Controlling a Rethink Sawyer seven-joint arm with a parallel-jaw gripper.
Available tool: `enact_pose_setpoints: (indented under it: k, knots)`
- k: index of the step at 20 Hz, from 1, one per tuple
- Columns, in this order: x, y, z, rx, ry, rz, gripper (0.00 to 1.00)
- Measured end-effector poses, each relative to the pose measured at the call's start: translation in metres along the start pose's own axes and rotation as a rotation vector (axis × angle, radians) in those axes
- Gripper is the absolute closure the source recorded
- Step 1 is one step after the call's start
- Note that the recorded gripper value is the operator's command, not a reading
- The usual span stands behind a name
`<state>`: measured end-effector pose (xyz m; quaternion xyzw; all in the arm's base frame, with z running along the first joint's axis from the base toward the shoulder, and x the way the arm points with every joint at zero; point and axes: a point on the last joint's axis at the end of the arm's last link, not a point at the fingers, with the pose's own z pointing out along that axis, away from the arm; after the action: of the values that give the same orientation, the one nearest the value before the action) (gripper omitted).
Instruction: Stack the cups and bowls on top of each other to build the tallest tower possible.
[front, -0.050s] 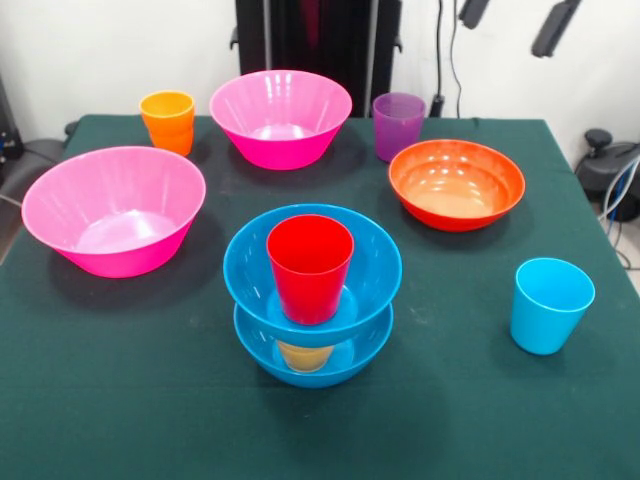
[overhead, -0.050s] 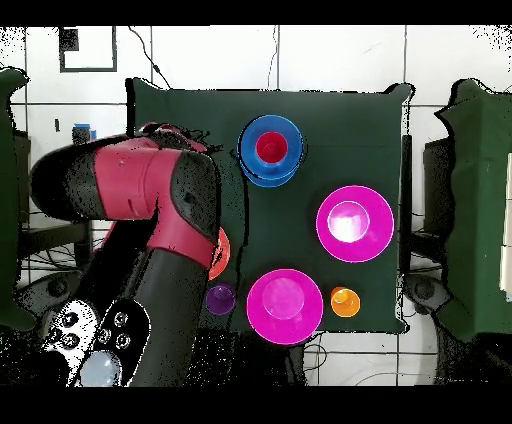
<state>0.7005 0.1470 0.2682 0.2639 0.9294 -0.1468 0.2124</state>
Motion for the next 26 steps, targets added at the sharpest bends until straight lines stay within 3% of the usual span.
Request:
enact_pose_setpoints:
  k: [14,19,26]
  knots:
    - [0.03,-0.059,0.041,0.008,-0.031,0.05,0.0]
    - [0.038,-0.092,0.061,0.037,-0.017,0.083,0.0]
    - [0.061,-0.11,0.071,0.061,0.009,0.09,0.0]
